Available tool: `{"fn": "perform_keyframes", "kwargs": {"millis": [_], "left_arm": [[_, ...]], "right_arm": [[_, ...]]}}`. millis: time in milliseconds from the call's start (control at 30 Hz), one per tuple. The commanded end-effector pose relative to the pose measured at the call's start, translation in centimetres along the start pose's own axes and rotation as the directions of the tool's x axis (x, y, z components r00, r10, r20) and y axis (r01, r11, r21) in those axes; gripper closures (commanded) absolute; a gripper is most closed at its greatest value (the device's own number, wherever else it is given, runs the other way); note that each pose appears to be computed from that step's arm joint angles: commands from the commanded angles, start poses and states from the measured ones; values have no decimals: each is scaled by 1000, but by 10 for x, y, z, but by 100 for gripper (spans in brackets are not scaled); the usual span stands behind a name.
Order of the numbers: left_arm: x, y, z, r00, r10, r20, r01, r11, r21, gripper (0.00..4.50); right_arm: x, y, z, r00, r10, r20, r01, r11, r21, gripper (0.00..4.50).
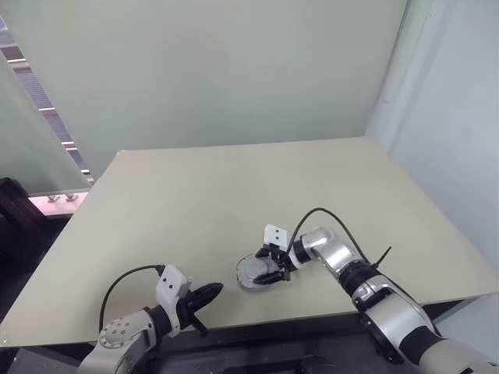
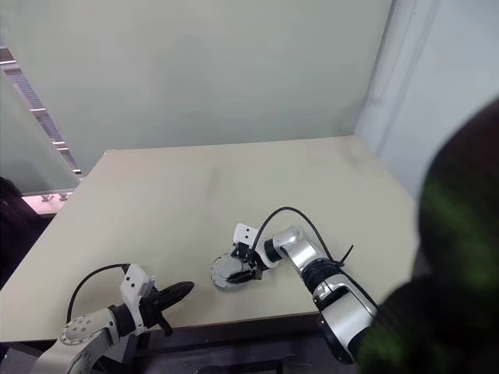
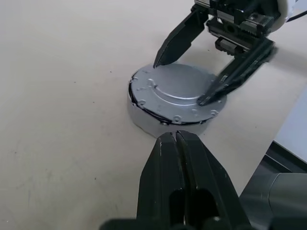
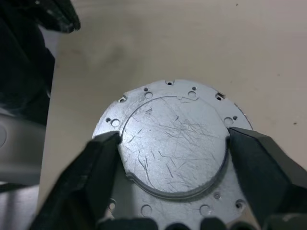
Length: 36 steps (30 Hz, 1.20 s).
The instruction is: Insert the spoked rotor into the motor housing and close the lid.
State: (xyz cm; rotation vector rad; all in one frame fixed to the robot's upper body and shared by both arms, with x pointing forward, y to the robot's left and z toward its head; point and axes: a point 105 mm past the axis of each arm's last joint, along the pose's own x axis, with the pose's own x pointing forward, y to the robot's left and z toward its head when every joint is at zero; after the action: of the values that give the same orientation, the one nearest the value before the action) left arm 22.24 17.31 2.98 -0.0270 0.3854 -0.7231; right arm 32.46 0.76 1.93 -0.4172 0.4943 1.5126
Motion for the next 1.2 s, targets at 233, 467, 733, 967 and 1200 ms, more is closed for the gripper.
{"fn": "perform_keyframes", "kwargs": {"millis": [233,467,733,967,1200], "left_arm": [[2,-4,15,999,-17,33,16,999,50,450],[6,-5,16,999,-30,35,29,998,51,450],[9,-5,16,999,-36,37,34,998,52,450],[8,-3,14,999,-33,33,31,998,45,450],[4,2,7,1000,-23,-5,23,997,68,450]], "right_arm": [[-3,-8,16,999,-40,18,40,999,-7,120],[0,-9,14,997,-82,-4,82,996,31,120],[1,-8,7,992,-121,-39,123,992,34,120],[4,-6,-2,986,-144,-79,149,987,61,120],[3,-2,-8,983,-145,-110,153,986,60,120]]}}
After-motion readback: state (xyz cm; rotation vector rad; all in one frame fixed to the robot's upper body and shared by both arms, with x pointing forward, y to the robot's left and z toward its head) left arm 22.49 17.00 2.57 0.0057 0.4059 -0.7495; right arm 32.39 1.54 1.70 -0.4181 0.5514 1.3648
